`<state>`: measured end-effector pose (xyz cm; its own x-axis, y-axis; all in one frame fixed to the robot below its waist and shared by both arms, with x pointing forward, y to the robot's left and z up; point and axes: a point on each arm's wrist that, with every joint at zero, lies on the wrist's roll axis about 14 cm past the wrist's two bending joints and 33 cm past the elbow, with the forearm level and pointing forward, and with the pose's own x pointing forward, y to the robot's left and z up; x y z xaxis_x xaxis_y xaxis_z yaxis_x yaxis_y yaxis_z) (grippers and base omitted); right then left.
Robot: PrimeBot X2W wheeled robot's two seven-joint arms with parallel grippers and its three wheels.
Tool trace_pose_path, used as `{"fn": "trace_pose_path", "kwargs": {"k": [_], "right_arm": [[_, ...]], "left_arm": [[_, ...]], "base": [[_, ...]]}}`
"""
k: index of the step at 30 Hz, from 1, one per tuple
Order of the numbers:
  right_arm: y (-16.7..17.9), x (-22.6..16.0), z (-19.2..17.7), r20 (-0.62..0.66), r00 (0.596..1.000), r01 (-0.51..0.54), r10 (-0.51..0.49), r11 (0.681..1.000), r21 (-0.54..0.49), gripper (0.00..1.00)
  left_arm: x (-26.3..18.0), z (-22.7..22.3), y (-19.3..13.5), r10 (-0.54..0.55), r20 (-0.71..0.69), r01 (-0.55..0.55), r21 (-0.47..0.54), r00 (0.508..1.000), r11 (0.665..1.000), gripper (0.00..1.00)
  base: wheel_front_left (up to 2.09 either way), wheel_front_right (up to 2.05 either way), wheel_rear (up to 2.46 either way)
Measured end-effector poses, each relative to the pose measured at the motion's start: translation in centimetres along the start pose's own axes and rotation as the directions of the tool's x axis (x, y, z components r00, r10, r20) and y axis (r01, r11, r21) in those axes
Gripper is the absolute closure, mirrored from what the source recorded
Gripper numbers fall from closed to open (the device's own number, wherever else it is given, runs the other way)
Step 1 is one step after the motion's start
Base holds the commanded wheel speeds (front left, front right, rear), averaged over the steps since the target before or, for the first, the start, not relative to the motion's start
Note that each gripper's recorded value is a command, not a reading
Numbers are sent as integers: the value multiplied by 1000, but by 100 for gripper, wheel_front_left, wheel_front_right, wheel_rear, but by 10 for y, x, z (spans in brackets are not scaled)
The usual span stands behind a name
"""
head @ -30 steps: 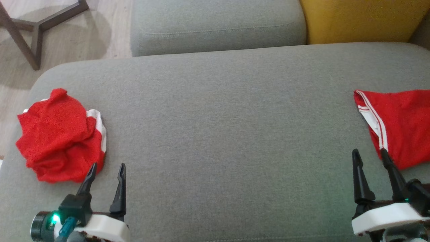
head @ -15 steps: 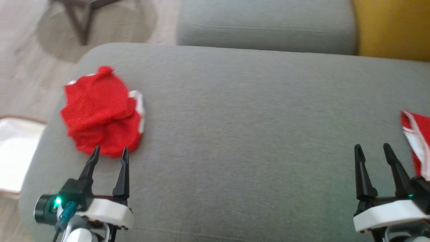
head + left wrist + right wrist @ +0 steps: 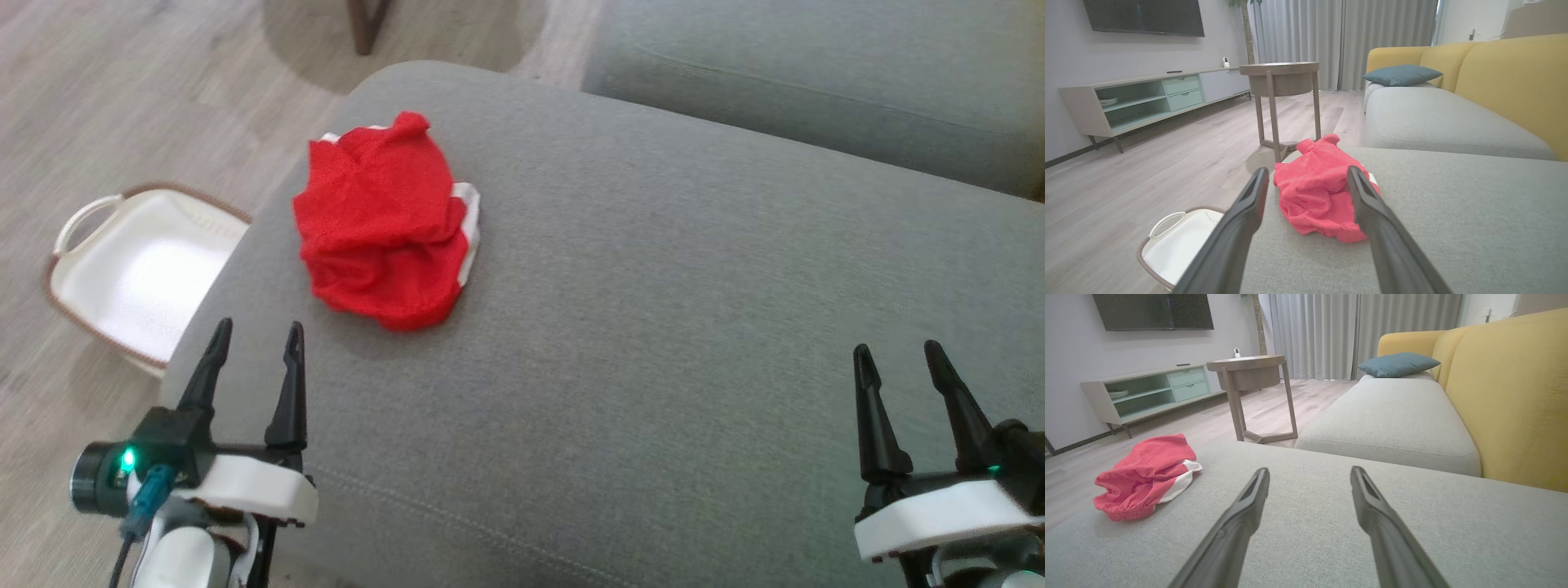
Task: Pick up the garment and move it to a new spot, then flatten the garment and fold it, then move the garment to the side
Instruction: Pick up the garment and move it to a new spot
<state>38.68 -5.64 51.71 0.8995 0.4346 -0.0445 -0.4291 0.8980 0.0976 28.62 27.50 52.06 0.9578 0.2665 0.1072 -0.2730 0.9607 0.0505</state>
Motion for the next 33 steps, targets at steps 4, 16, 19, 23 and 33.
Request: {"fn": "trace_pose_path", "kwargs": {"k": [4,16,19,23,33], "right_arm": [[6,5,-2,-7,1000,-21,21,1000,2,0],[-9,29,-7,-30,999,-28,28,1000,-1,0],[-24,40,-9,-33,999,-15,14,1000,-14,0],[-46,49,-22,-62,998,15,-16,1000,-19,0],[-94,47,-58,-140,983,116,-118,993,-20,0]], "left_arm": [[-3,1,9,26,1,-26,8,1000,1000,0],[45,1,-14,-2,3,2,3,1000,1000,0],[78,0,-27,-33,6,33,7,999,999,0],[115,-32,-48,-87,-76,88,7,993,996,0],[133,-173,-77,-156,-502,159,-37,850,987,0]], "base": [[0,0,0],[0,0,0],[0,0,0],[0,0,0],[0,0,0]]}}
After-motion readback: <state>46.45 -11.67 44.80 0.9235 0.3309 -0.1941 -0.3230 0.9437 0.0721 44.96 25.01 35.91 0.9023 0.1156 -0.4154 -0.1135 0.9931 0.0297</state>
